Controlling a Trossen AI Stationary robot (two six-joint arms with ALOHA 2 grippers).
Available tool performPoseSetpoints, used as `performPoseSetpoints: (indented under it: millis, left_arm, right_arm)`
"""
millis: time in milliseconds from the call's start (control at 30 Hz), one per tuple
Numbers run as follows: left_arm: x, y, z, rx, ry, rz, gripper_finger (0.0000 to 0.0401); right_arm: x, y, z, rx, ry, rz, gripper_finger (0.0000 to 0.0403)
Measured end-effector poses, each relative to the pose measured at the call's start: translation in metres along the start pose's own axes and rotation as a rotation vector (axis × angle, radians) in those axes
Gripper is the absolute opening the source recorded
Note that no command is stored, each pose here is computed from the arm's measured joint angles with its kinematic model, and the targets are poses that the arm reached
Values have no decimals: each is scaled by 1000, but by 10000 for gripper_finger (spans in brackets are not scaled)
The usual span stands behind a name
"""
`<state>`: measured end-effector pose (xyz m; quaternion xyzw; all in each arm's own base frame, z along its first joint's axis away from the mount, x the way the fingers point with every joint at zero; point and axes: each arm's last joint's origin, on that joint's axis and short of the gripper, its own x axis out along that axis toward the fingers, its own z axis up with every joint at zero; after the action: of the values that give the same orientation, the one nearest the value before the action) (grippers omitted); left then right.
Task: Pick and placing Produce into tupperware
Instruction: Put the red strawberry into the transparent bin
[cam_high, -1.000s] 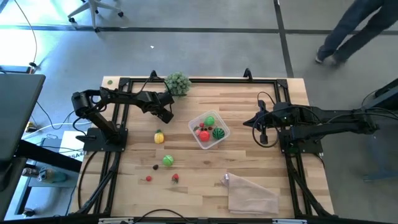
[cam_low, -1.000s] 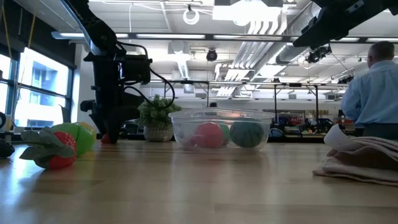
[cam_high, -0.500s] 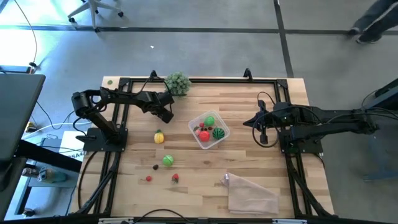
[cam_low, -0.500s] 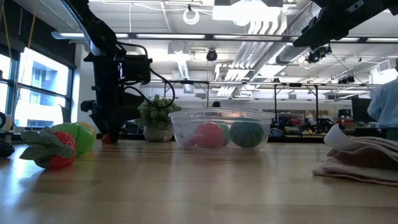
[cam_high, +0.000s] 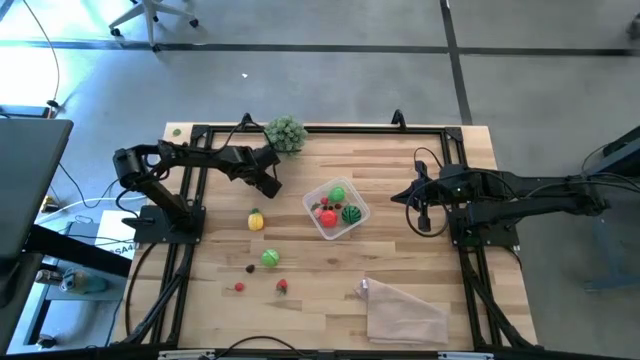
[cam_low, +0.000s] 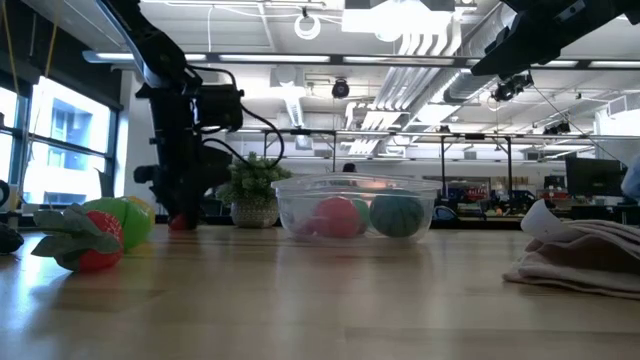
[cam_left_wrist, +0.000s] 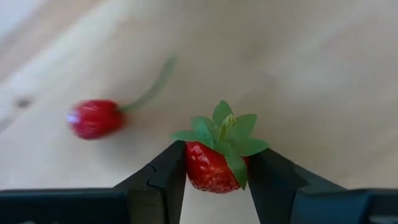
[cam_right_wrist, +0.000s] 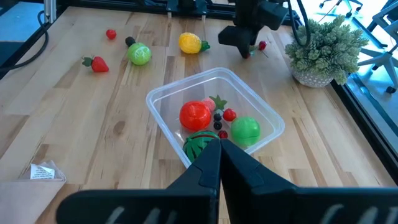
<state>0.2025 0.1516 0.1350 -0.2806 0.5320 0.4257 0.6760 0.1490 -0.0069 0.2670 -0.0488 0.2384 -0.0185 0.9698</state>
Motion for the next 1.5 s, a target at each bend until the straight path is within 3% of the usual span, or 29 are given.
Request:
performPoseSetpoints:
  millis: [167, 400, 1000, 1233, 1500]
  left_arm:
    - [-12, -3, 0, 0, -16, -108, 120]
    - [-37, -22, 1, 54, -148, -273, 140]
    - [-132, -88, 3, 269, -729, -958, 134]
    - [-132, -100, 19, 344, -724, -856, 133]
    - [-94, -128, 36, 496, -480, -653, 133]
  right_arm:
    - [0, 0, 0, 0, 0, 0, 0]
    - [0, 0, 0, 0, 0, 0, 0]
    - [0, 0, 0, 0, 0, 0, 0]
    - [0, 0, 0, 0, 0, 1, 0]
    - [0, 0, 0, 0, 0, 0, 0]
